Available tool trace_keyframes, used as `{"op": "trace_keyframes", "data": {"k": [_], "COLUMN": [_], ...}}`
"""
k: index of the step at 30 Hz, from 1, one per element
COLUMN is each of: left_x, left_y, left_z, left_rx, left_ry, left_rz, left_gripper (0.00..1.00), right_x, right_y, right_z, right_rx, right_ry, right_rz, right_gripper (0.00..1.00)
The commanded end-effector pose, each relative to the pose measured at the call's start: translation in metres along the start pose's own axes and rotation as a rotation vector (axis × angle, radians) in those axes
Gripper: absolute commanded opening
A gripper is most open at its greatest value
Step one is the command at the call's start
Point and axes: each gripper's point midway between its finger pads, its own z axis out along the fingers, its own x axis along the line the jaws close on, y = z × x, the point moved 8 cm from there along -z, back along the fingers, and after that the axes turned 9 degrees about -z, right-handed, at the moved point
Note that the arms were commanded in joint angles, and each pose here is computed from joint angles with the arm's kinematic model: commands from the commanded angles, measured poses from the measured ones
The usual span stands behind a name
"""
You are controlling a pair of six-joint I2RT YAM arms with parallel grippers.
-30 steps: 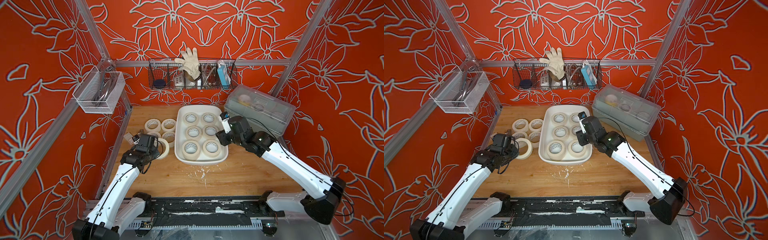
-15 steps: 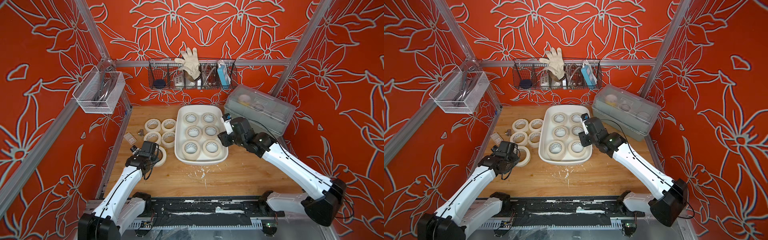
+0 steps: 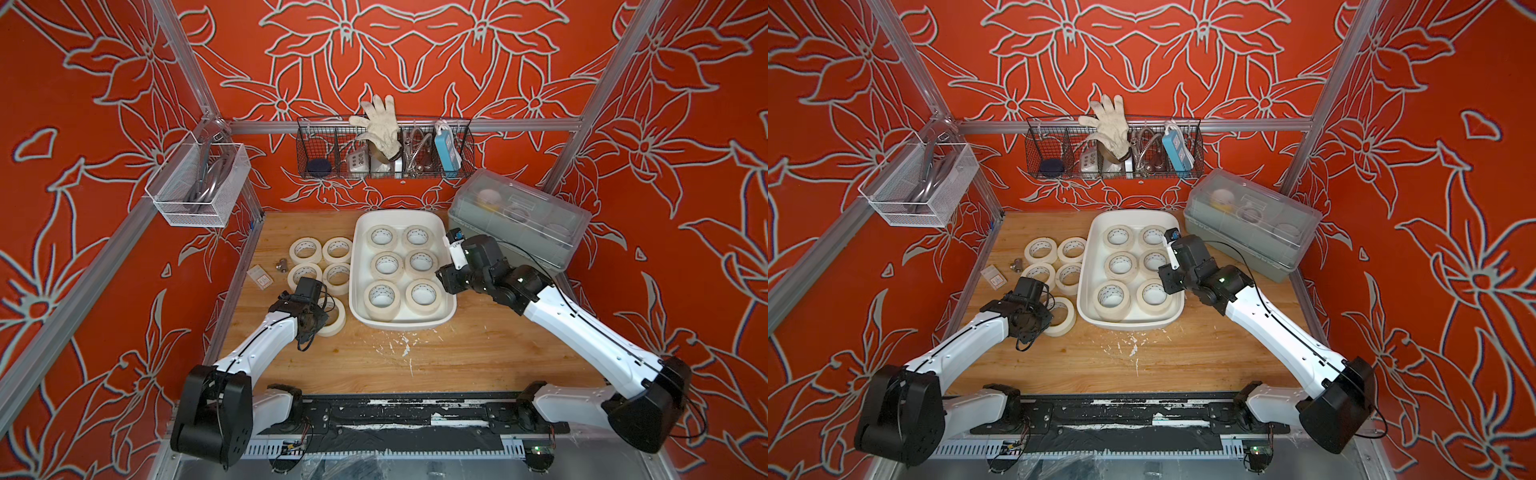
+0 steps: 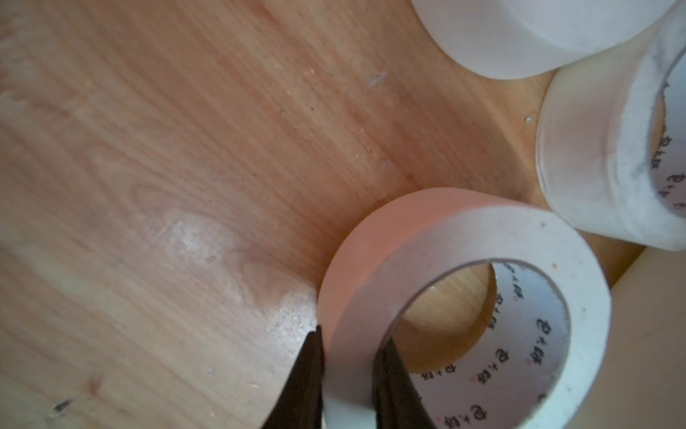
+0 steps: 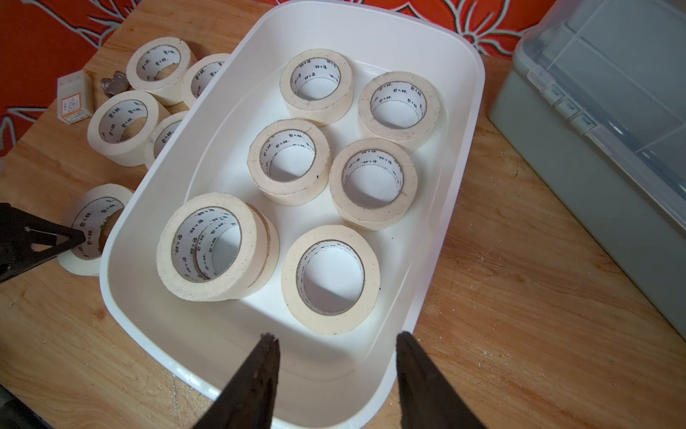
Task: Take out the art tape in the storage box
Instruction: Place the art tape at the center of the board.
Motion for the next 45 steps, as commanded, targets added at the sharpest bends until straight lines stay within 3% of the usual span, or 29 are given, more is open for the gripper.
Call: {"op": "trace_keyframes", "data": {"k": [1, 14, 26, 29, 34, 42, 45], "left_x": [-0.012, -0.034, -0.038, -0.037, -0.036, -0.041, -0.042], "left_y": [-0.001, -0.008, -0.009, -0.007, -0.004, 0.002, 0.001], "left_z": [0.001, 0.009, 0.007, 0.002, -0.011, -0.047, -0.063], "left_rx": [0.001, 0.018, 0.018, 0.007, -0.028, -0.058, -0.062], "left_ry": [-0.050, -0.040, -0.056, -0.060, -0.089, -0.182, -0.227], "left_rz": [0.027, 0.086, 0.097, 0.100, 0.111, 0.222, 0.260], "left_gripper": [0.00, 0.00, 0.34, 0.39, 0.57, 0.66, 0.74], "right_x": [0.000, -0.003, -0.005, -0.005, -0.006, -0.006, -0.004], "right_y": [-0.002, -0.005, -0.006, -0.005, -0.004, -0.002, -0.002], "right_z": [0.004, 0.007, 0.004, 0.004, 0.001, 0.001, 0.003], "right_rx": [0.007, 0.020, 0.017, 0.015, 0.006, 0.001, 0.001], "right_ry": [0.015, 0.018, 0.022, 0.022, 0.025, 0.034, 0.047], "right_rz": [0.022, 0.039, 0.051, 0.053, 0.056, 0.067, 0.080], "right_gripper": [0.54, 0.54, 0.54, 0.54, 0.54, 0.55, 0.58]}}
